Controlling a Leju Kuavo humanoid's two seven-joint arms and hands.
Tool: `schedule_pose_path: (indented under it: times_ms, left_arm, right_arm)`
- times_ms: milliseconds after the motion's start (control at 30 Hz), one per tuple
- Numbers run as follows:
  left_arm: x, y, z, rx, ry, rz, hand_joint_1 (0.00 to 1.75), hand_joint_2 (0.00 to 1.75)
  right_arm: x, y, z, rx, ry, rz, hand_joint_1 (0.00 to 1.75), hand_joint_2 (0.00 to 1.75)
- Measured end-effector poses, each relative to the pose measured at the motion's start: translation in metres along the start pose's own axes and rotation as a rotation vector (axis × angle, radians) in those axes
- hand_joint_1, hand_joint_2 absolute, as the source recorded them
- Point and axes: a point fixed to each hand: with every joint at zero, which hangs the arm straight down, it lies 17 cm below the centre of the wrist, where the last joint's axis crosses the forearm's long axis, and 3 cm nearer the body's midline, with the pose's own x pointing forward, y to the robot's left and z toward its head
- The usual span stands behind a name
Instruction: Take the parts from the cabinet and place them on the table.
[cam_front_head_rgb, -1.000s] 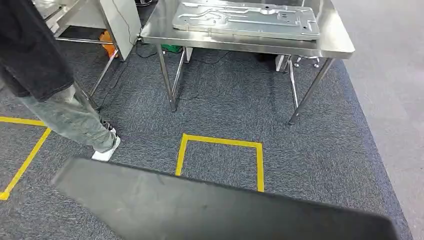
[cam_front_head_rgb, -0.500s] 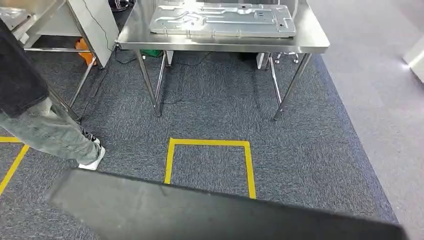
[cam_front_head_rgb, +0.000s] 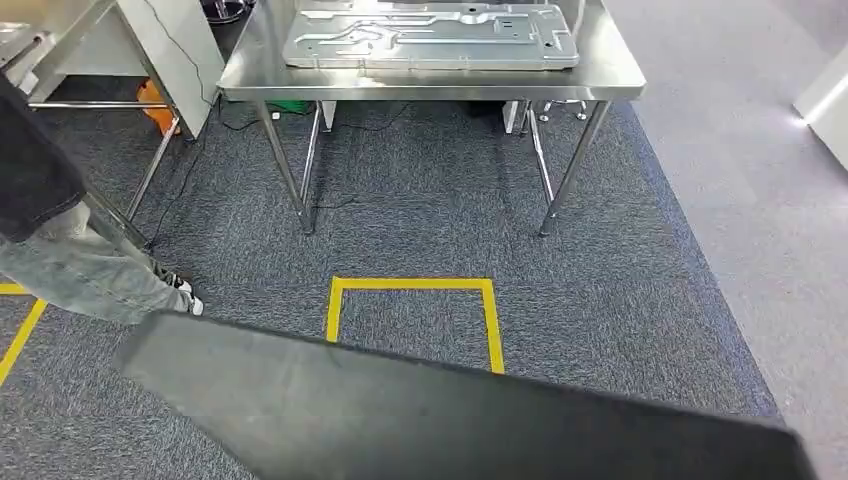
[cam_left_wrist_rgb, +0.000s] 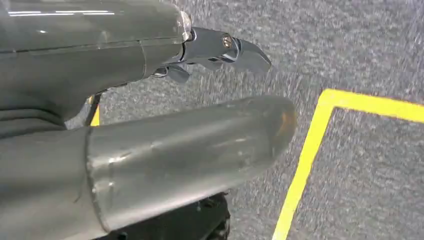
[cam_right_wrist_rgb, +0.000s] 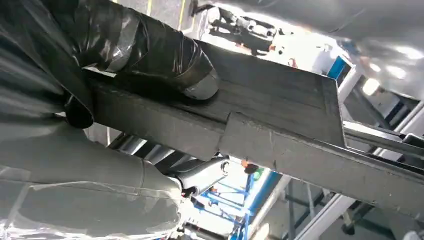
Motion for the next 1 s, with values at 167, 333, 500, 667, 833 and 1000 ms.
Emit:
schedule_pose_path:
  times_ms: [167, 333, 500, 667, 833, 1000]
  left_arm:
    - [0.0006, -0.0003, -0.0001, -0.001, -0.002, 0.0, 0.0, 0.0]
    - [-0.001, 0.0007, 0.0006, -0.001, -0.002, 0.0, 0.0, 0.0]
    - [0.0008, 0.0035, 0.0003, 0.003, -0.007, -0.003, 0.0, 0.0]
    - [0.0019, 0.0022, 0.0, 0.001, -0.01, -0.002, 0.0, 0.0]
    - [0.0006, 0.0024, 0.0004, 0.001, -0.008, -0.001, 0.0, 0.0]
    - [0.003, 0.0019, -0.0002, 0.001, -0.013, -0.001, 0.0, 0.0]
  right_arm:
    - [-0.0005, -0.0012, -0.0014, -0.004, 0.0, 0.007, 1.75, 1.75]
    - [-0.0008, -0.0033, -0.0018, -0.014, -0.001, 0.016, 1.75, 1.75]
    - [-0.0007, -0.0039, -0.0026, -0.012, -0.003, 0.02, 1.75, 1.75]
    - [-0.0005, -0.0041, -0.003, -0.012, -0.005, 0.022, 1.75, 1.75]
    - [-0.0005, -0.0041, -0.0029, -0.012, -0.004, 0.021, 1.75, 1.75]
    - [-0.0006, -0.0041, -0.0025, -0.013, -0.003, 0.021, 1.75, 1.75]
